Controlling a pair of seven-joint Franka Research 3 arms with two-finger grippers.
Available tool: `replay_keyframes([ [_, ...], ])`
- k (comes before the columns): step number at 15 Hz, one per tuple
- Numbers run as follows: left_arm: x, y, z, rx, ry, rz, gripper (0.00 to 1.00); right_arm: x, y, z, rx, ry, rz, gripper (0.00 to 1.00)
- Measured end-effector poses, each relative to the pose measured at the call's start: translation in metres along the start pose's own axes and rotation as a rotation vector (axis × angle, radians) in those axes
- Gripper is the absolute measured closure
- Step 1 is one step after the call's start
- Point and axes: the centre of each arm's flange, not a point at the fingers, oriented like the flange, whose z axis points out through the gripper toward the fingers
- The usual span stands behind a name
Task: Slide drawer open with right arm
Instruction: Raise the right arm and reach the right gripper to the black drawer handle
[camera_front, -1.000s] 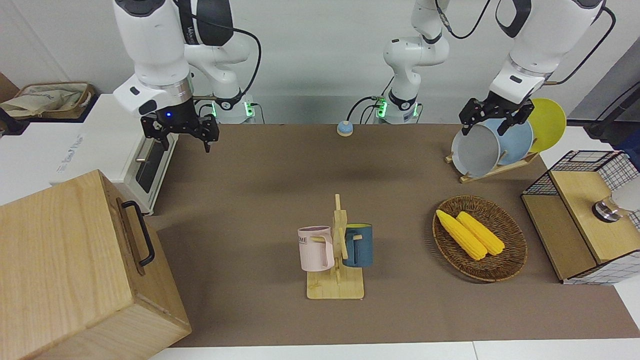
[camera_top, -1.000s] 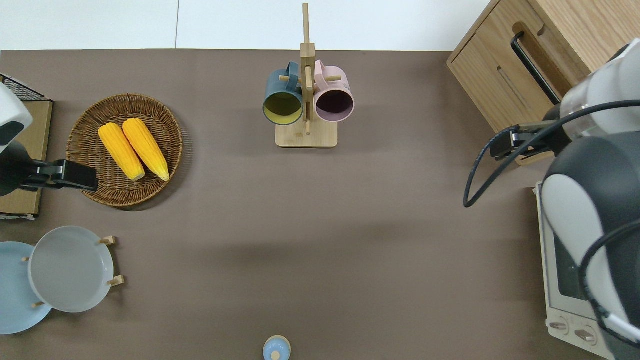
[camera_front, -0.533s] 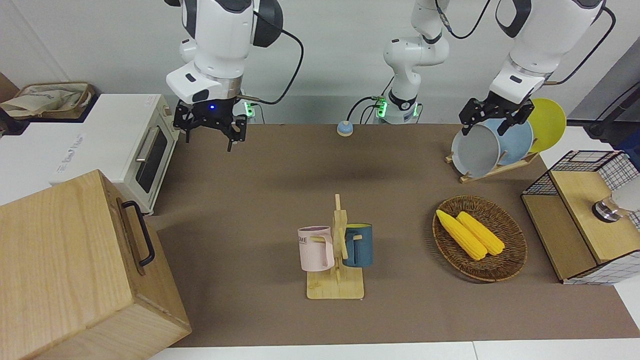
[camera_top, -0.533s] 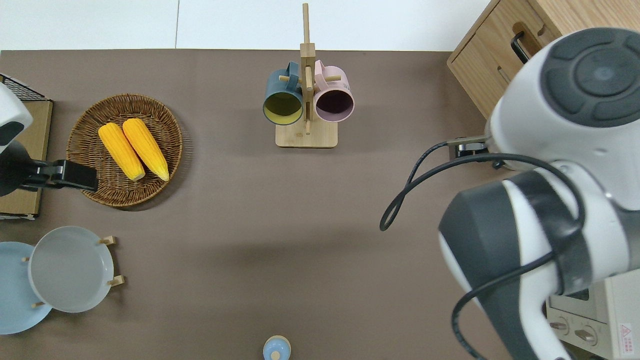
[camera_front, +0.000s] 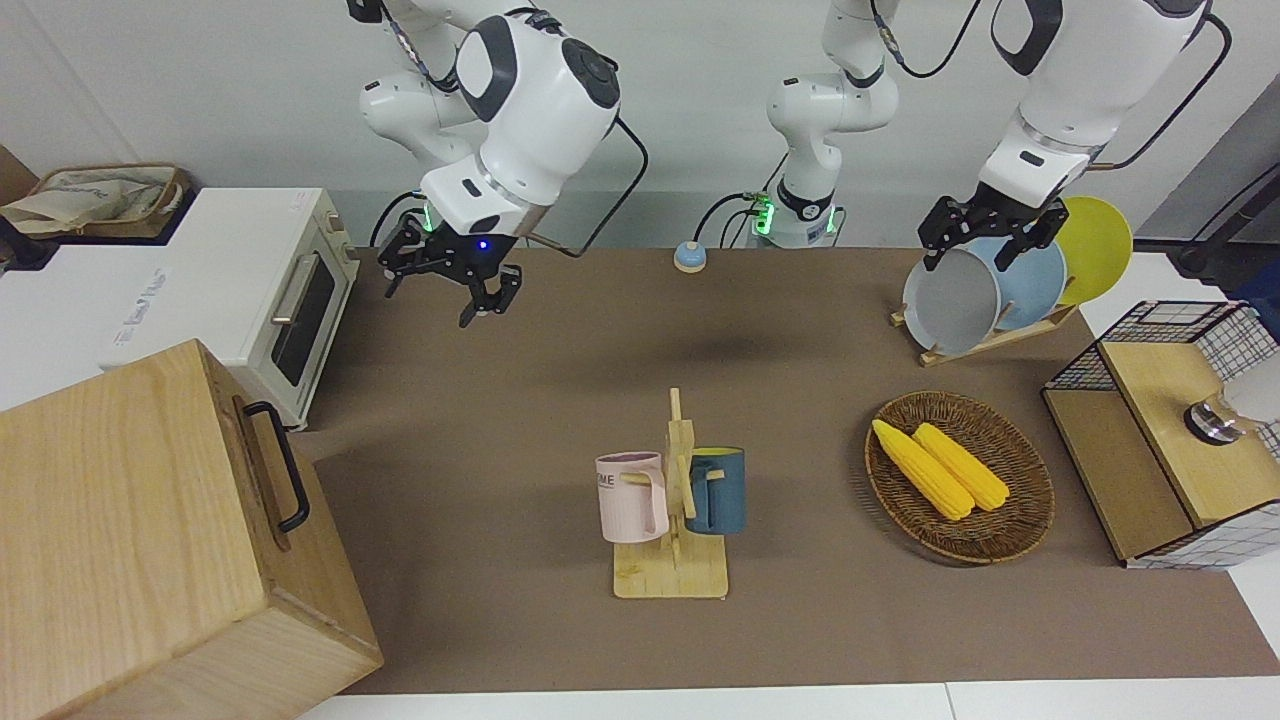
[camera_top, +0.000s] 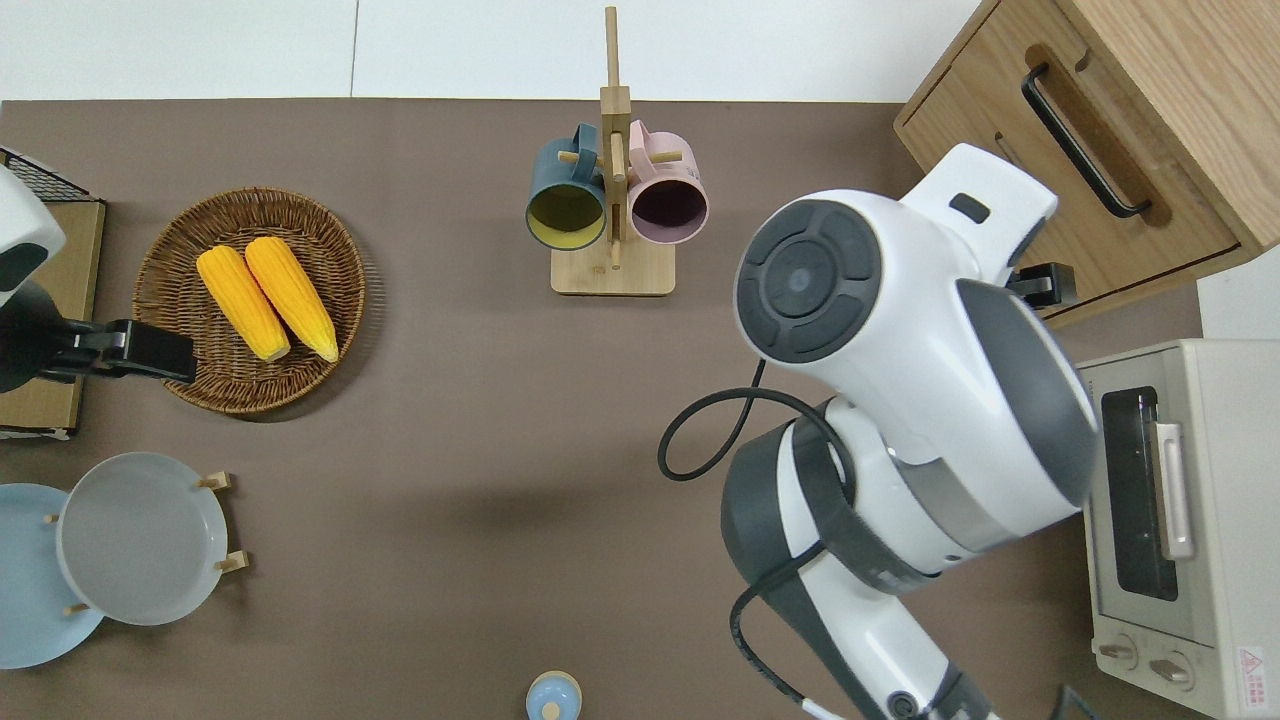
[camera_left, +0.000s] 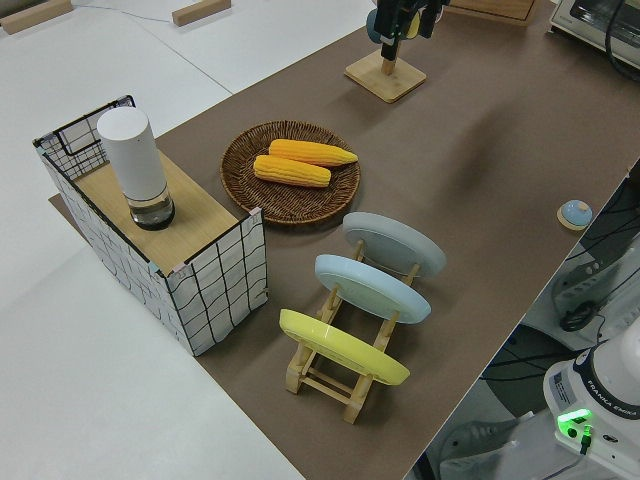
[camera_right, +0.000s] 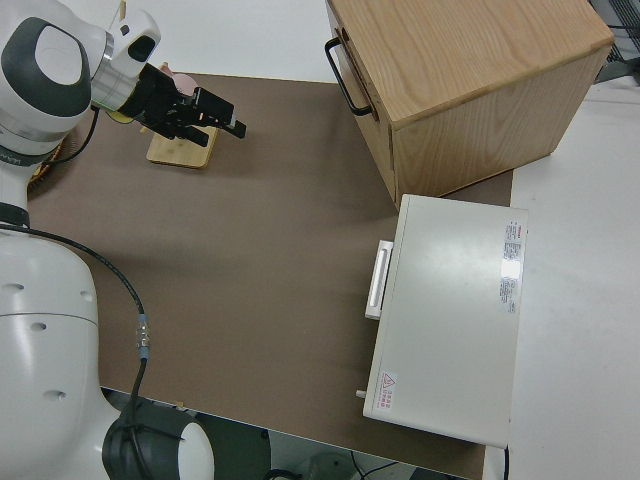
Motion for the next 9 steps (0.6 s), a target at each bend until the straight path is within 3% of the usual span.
replay_keyframes([
  [5, 0.0, 0.0, 0.0, 0.0, 0.0, 0.0, 0.0, 0.006, -0.035, 0.03, -0.269, 0.08, -0.102, 0.01],
  [9, 0.0, 0.0, 0.0, 0.0, 0.0, 0.0, 0.0, 0.016, -0.06, 0.054, -0.391, 0.163, -0.182, 0.01],
])
